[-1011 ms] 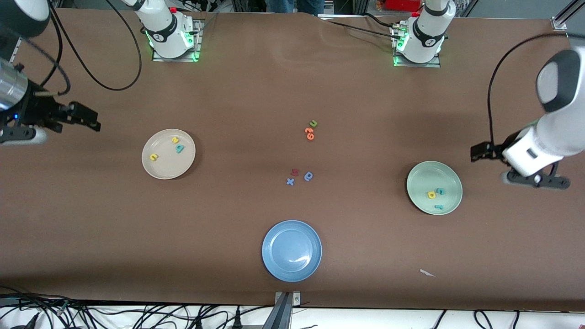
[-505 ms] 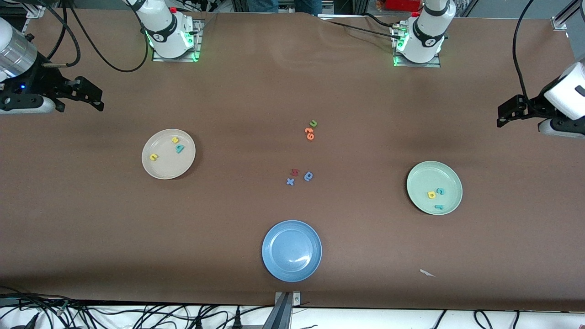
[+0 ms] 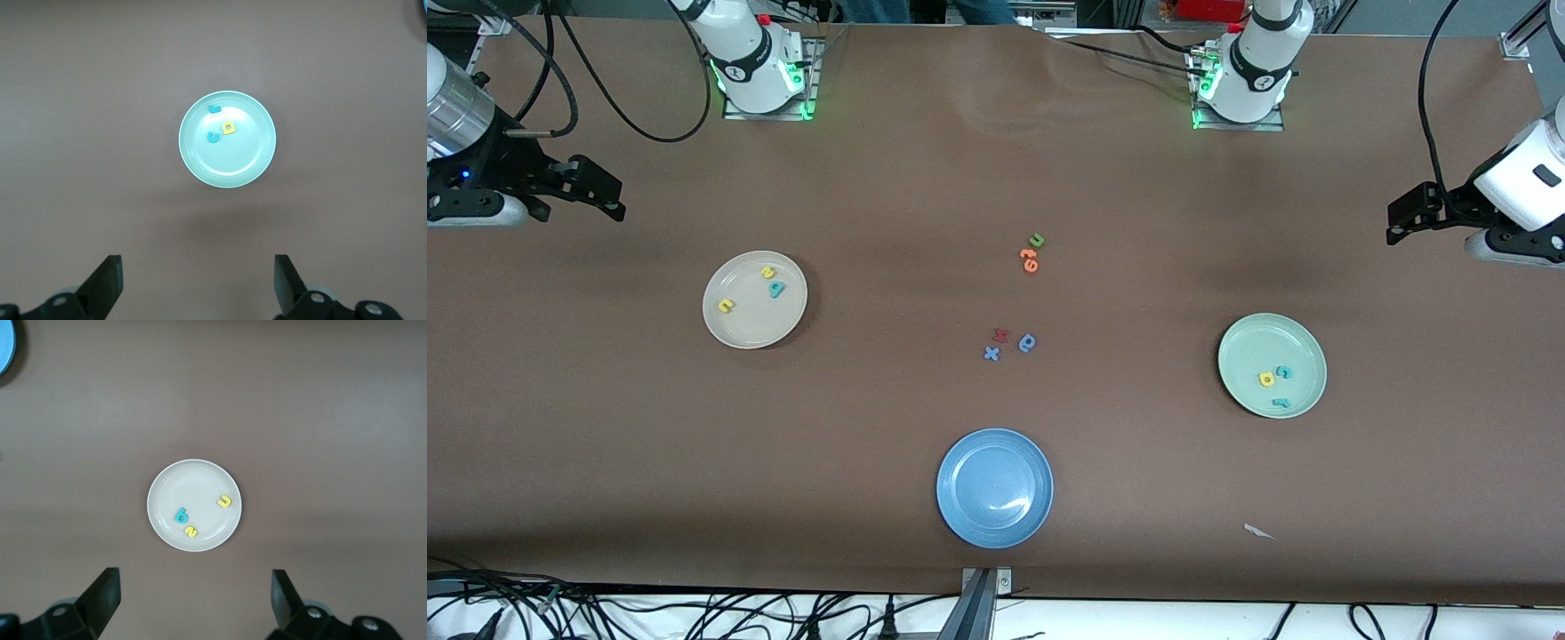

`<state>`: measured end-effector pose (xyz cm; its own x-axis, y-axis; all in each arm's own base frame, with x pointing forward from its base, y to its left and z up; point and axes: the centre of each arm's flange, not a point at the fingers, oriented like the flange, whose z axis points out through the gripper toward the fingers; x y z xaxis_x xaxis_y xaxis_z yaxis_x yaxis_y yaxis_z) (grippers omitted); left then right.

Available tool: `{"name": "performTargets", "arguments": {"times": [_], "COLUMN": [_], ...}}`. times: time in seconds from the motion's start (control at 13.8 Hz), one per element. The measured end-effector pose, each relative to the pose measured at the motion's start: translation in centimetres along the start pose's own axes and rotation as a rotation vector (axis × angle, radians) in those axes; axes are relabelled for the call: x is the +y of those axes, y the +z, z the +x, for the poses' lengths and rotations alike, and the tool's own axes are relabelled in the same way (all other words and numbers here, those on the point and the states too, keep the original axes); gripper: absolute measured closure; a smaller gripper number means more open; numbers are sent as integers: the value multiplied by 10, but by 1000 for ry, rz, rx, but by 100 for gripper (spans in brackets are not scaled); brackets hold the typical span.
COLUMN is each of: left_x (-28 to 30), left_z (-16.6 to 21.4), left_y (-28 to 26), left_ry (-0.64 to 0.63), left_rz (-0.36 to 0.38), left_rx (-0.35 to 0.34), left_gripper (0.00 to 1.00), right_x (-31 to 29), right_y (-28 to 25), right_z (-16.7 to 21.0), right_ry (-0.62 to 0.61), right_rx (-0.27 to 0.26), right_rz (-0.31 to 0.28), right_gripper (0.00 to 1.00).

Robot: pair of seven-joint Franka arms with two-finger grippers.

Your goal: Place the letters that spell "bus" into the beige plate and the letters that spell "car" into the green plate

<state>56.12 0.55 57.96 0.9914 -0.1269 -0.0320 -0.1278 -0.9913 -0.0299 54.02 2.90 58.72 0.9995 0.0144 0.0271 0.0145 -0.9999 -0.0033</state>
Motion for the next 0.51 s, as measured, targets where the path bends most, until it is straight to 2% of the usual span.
{"name": "performTargets", "arguments": {"times": [0.51], "left_x": [-1], "left_z": [0], "left_y": [0], "left_ry": [0], "left_rz": [0], "left_rx": [0], "left_gripper": [0], "right_x": [-1], "right_y": [1], "right_z": [6], "right_ry": [-2], "right_rx": [1], "right_rz": [1], "right_gripper": [0]}}
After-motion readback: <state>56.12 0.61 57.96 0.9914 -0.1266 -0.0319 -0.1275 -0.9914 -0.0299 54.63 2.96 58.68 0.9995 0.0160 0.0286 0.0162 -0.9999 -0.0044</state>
